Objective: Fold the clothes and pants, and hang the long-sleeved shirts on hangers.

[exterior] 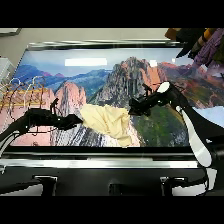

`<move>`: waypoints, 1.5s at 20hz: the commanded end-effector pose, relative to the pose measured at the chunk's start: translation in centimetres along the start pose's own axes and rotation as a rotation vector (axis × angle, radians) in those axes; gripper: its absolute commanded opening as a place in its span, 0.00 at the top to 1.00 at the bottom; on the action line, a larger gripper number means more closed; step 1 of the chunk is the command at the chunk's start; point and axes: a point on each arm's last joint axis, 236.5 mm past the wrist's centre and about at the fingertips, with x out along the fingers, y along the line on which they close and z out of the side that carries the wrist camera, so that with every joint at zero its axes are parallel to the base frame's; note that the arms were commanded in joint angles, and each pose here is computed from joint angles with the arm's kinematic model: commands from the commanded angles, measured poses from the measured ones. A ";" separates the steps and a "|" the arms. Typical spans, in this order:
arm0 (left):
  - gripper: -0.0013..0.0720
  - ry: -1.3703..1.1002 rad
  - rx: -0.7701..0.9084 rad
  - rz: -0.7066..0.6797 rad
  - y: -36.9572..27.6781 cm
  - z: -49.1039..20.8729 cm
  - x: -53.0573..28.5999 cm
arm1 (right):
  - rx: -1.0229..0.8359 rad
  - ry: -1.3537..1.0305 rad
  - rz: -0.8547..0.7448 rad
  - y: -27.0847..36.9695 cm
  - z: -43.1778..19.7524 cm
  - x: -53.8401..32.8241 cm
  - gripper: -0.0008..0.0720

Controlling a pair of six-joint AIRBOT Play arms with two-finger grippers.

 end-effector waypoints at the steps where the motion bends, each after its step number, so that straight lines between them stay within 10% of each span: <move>1: 0.20 -0.037 0.027 0.015 -0.2 0.7 1.0 | 0.001 0.019 -0.001 0.1 -0.5 -0.1 0.95; 7: 0.30 -0.118 0.004 0.056 -0.6 2.1 2.3 | -0.001 0.041 -0.002 0.1 -1.1 -0.2 0.95; 8: 0.42 -0.129 0.000 0.060 -0.8 2.2 2.5 | -0.004 0.038 -0.001 0.2 -1.1 -0.3 0.95; 10: 0.97 -0.127 0.012 0.057 -1.6 2.0 2.9 | -0.019 0.017 0.004 0.7 -0.9 -0.8 0.95; 21: 0.97 -0.510 0.198 -0.006 -9.6 10.0 -21.7 | -0.448 -0.719 -0.237 7.3 0.4 -22.9 0.95; 30: 0.97 -1.067 0.266 -0.027 -21.1 2.7 -44.2 | -0.685 -1.421 0.017 19.0 -17.5 -45.3 0.95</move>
